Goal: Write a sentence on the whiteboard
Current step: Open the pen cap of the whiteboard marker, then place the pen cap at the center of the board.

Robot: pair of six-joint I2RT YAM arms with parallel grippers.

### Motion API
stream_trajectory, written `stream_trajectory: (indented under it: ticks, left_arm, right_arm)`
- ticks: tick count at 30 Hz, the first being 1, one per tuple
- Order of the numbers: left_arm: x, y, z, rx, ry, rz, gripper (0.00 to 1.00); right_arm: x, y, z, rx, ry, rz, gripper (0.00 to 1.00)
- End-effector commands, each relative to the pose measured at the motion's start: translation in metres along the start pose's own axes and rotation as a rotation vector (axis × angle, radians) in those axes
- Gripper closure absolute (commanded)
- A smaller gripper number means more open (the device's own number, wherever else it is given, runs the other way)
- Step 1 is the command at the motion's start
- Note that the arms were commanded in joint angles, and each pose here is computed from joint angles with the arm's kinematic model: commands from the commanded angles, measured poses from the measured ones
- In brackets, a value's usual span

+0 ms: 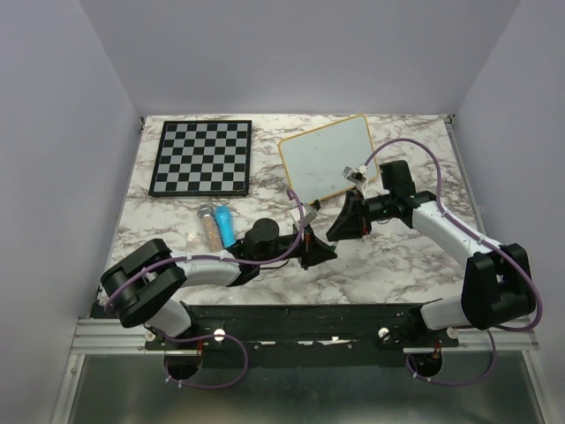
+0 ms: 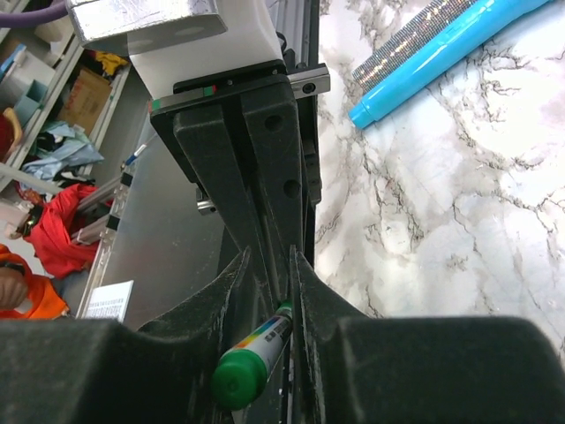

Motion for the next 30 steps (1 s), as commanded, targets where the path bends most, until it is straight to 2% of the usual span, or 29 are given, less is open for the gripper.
stream_trajectory:
  ticks: [1,3,6,7,17,25,30]
  left_arm:
    - [0.007,0.004,0.010,-0.002,-0.047,0.011,1.00]
    - [0.006,0.005,0.009,-0.003,-0.048,0.016,1.00]
    - [0.005,0.005,0.010,-0.002,-0.054,0.023,1.00]
    - [0.005,0.005,0.010,0.000,-0.056,0.024,1.00]
    - [-0.001,0.007,-0.007,0.011,-0.015,0.023,1.00]
    - [-0.022,0.016,-0.035,0.027,0.060,0.085,1.00]
    - [-0.035,0.017,-0.045,0.010,0.062,0.117,1.00]
  right_arm:
    - [0.004,0.012,-0.003,0.043,0.008,0.089,0.72]
    - [0.004,0.012,-0.003,0.046,0.009,0.088,0.75]
    - [0.004,0.011,-0.003,0.050,0.009,0.087,0.86]
    - [0.004,0.012,-0.003,0.049,0.008,0.087,0.98]
    - [0.001,0.021,0.016,-0.017,-0.005,0.044,1.00]
    - [-0.023,0.041,0.093,-0.169,-0.100,-0.101,0.99]
    - [-0.028,0.040,0.104,-0.160,-0.122,-0.136,1.00]
Point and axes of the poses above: each gripper's point midway between its finger pads, its own x axis out along the fingers, its own y axis along the line the jaws close on, z = x × y, the point moved 2 cm from there along -x, back along the fingers, and after that the axes turned 10 degrees about x, right-handed, at the moved point
